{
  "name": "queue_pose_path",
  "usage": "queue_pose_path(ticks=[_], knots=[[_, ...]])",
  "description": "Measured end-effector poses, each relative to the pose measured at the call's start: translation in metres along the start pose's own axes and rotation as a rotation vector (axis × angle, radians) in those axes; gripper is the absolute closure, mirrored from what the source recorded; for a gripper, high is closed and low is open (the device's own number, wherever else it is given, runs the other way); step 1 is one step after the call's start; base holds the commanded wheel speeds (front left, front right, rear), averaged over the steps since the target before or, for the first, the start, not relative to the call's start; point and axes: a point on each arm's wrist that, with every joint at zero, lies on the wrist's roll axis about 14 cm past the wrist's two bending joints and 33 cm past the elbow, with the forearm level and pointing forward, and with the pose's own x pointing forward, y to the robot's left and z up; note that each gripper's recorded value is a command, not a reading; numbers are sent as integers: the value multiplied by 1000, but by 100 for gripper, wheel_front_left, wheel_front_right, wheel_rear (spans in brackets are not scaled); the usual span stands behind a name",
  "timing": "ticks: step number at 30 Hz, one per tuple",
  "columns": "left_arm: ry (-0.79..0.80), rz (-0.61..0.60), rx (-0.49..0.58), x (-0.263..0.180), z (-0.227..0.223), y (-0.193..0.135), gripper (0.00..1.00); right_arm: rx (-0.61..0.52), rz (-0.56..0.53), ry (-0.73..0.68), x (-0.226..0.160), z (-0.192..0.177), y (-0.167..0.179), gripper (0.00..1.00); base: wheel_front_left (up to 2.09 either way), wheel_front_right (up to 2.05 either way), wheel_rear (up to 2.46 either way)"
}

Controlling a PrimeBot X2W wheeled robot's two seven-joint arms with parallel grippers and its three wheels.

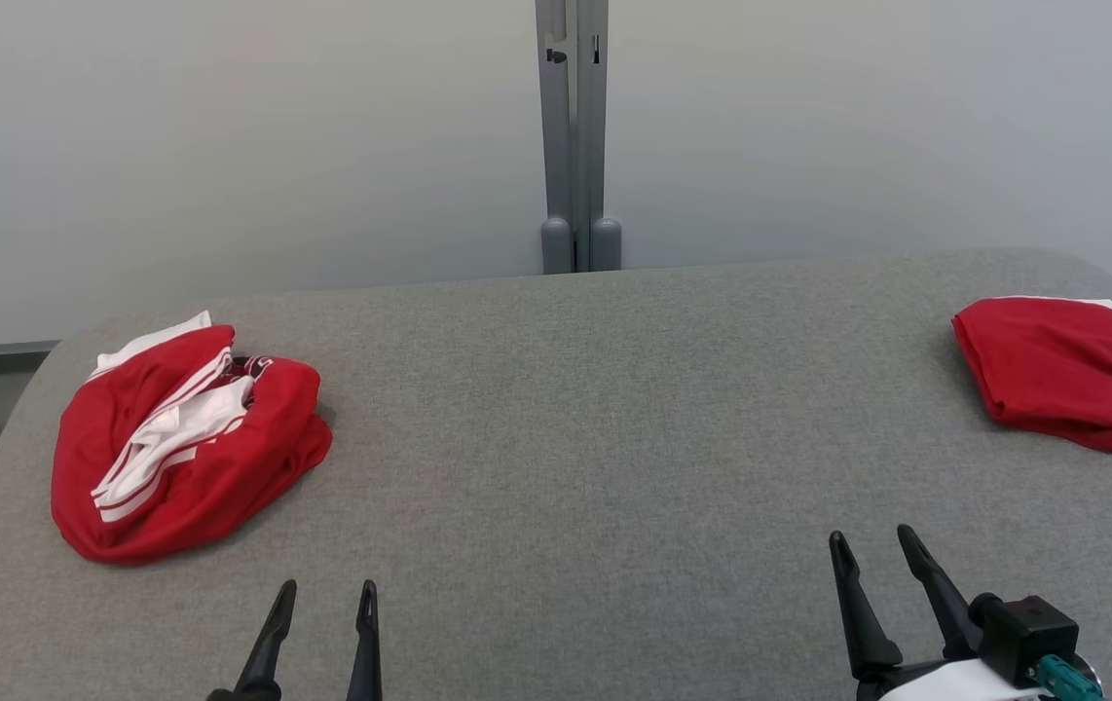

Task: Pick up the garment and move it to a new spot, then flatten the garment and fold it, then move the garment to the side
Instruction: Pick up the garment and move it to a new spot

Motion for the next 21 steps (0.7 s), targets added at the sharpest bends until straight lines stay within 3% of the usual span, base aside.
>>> queue_pose_path(ticks=[21], knots=[[22,3,10,-3,-7,3,0,-25,46,47,-3,-12,5,0,0,0,0]])
